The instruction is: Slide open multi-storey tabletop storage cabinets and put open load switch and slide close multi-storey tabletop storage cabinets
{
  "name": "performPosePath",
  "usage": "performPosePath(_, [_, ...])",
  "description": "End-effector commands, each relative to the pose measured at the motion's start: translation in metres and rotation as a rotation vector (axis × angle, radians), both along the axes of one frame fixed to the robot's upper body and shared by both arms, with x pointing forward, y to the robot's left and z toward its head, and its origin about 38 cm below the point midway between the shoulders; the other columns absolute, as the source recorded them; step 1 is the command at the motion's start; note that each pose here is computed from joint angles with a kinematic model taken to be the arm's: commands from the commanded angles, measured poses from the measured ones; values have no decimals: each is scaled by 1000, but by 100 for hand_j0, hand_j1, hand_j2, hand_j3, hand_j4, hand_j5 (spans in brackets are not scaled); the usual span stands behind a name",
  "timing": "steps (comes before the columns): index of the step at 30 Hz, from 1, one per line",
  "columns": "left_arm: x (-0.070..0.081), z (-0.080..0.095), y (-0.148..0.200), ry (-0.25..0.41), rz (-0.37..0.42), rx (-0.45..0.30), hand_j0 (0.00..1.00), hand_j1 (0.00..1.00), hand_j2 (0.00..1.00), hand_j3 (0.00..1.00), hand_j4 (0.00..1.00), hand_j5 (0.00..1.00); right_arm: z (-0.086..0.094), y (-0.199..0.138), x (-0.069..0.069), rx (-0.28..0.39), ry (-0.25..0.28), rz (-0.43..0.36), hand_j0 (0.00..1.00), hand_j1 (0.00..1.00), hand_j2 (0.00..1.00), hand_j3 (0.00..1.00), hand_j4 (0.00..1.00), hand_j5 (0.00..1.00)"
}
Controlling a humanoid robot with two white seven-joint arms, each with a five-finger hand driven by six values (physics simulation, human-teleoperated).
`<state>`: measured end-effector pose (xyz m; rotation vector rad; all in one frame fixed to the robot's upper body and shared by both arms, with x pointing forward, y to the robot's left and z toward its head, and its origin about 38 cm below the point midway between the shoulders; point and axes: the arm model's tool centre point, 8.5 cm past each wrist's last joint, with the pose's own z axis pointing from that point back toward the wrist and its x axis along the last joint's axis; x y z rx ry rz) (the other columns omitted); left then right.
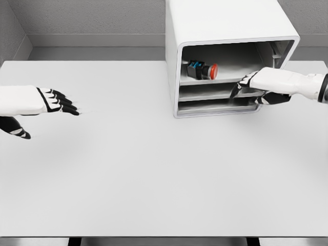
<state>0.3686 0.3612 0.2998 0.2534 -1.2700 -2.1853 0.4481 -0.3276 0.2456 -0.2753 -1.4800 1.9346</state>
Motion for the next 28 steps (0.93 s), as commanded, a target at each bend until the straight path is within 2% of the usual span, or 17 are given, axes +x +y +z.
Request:
performPosePath(1, [-2,2,9,1,26,7,100,100,100,100,100,100,-8,-6,5,-2,11,-32,64,64,64,64,64,64])
performPosePath(9, [-2,3,9,0,26,9,100,100,100,100,100,100,-5,-9,7,-2,7,-40,64,64,64,64,64,64])
performPosePath(13, [-2,3,9,0,26,9,100,100,100,100,100,100,-4,-6,2,-6,1,-22,66,66,66,66,66,66])
performPosePath(15, [-2,3,9,0,26,9,100,100,100,100,100,100,7,-14,-14,-42,-20,-7,66,66,66,66,66,66])
performPosePath(18, [-2,3,9,0,26,9,100,100,100,100,100,100,18,-28,-44,-46,-62,-8,68,68,68,68,68,68])
performPosePath(19, [-2,2,9,2,26,9,100,100,100,100,100,100,15,-32,-56,-64,-52,-3,73,73,73,73,73,73])
performPosePath(20, [-2,2,9,2,26,9,100,100,100,100,100,100,8,-33,-63,-71,-32,2,89,89,89,89,89,89])
performPosePath(21, [-2,2,10,2,27,10,100,100,100,100,100,100,0,-28,-69,-73,-13,21,100,100,100,100,100,100])
performPosePath(22, [-3,2,9,2,26,10,100,100,100,100,100,100,-10,-26,-75,-69,12,30,100,100,100,100,100,100])
performPosePath(28, [-3,2,8,2,22,9,100,100,100,100,100,100,-12,-22,-78,-66,19,41,100,100,100,100,100,100])
